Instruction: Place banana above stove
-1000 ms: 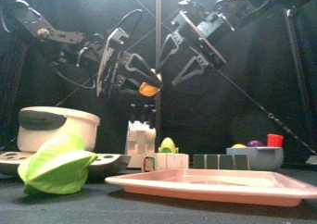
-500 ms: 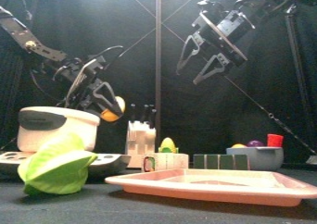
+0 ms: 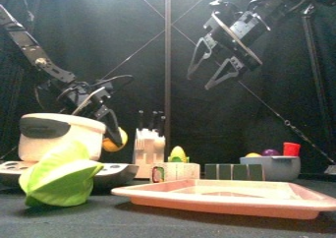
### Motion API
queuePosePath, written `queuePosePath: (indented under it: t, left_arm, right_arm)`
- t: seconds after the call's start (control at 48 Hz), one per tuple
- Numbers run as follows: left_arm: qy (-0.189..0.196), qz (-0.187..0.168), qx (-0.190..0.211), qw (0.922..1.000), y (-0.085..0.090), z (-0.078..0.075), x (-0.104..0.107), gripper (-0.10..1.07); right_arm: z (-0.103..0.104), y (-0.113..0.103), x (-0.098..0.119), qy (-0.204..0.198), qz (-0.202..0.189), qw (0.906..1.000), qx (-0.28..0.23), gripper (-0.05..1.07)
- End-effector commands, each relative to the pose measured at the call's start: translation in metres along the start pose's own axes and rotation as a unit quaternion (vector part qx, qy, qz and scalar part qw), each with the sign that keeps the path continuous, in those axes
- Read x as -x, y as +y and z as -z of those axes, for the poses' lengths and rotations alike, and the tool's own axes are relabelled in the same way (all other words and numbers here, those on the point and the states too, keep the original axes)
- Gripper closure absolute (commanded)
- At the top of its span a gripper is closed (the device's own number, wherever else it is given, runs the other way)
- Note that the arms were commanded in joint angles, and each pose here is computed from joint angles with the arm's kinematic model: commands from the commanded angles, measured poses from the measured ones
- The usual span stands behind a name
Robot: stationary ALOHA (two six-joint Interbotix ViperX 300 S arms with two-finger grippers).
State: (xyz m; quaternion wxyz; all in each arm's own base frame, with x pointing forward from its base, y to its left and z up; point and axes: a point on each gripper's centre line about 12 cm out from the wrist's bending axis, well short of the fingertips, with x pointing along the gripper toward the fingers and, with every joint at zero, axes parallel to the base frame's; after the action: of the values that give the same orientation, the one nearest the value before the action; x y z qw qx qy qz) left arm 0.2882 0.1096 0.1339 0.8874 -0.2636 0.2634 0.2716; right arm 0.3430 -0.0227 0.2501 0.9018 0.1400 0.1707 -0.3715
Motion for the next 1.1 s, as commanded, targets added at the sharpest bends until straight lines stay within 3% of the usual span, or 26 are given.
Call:
queuePosePath:
  t: [0.0, 0.292, 0.625, 1.083]
  left_arm:
    - [-0.013, 0.002, 0.008, 0.9999, -0.002, -0.01, -0.001, 0.14]
    - [-0.012, -0.001, 0.014, 0.9998, 0.0, -0.007, 0.002, 0.11]
    - [-0.037, 0.021, -0.006, 0.9991, -0.009, -0.018, 0.015, 0.11]
    - [-0.041, 0.024, -0.014, 0.9988, -0.01, -0.02, 0.017, 0.11]
  right_arm:
    - [-0.008, 0.0, 0.003, -0.008, -0.003, 0.9999, -0.009, 0.06]
    - [-0.007, 0.001, 0.002, -0.007, -0.003, 0.9999, -0.007, 0.06]
    - [-0.006, 0.001, 0.001, -0.005, -0.002, 1.0, -0.006, 0.06]
    - [-0.001, 0.001, -0.002, -0.002, 0.001, 1.0, 0.001, 0.06]
